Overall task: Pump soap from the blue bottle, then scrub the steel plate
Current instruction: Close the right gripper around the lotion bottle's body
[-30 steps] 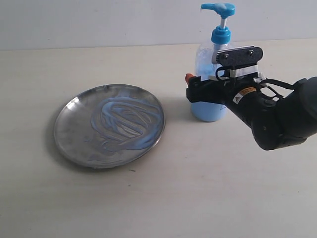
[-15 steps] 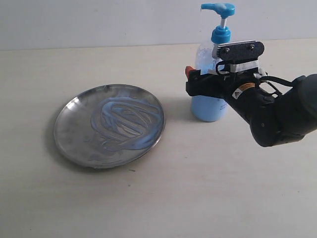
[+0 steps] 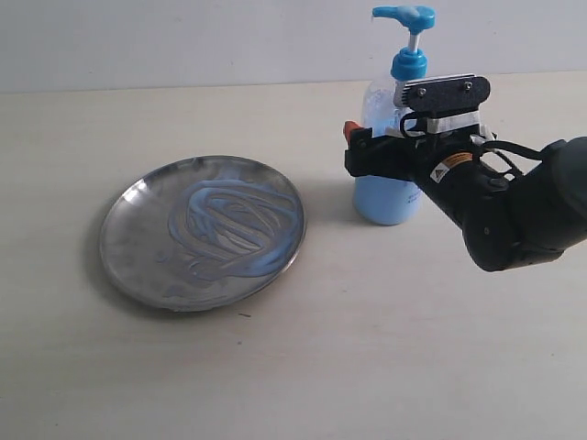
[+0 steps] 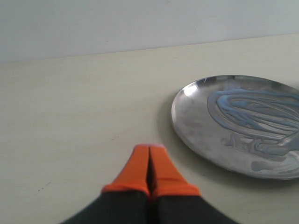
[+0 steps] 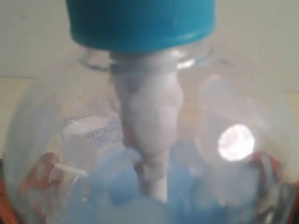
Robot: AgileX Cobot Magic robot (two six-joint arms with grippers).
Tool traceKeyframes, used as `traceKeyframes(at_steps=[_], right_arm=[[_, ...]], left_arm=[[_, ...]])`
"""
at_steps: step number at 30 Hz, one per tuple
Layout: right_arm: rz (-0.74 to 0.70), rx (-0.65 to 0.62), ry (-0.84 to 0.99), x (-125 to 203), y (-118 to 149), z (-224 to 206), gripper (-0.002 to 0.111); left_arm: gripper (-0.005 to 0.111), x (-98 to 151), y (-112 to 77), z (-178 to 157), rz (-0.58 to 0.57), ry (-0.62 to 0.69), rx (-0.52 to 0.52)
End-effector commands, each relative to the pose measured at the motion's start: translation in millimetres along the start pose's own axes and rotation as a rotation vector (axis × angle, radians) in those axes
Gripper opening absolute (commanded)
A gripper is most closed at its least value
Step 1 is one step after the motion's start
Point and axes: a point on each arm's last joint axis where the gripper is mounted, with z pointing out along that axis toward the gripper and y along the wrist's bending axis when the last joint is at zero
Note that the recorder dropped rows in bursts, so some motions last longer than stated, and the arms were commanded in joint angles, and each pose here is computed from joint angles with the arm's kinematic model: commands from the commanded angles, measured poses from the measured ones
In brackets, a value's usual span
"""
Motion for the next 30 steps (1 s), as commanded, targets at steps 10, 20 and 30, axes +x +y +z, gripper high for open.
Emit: traceKeyframes(at_steps=[10,20,30], right_arm=[[0.006,0.011,0.029,1.5,-0.3,0.6,0.105],[0.006,0.010,0.062,4.5,-0.2,0.4,0.105],[0.010,0.015,0.064,4.7,-0.7,0.4,0.099]], left_arm=[[0.000,0.4,-0.3,-0.1,0.001,-0.008,0.005],[0.000,0.4,-0.3,-0.1,0.001,-0.008,0.005],[0.000,0.4,-0.3,-0.1,0.001,-0.008,0.005]])
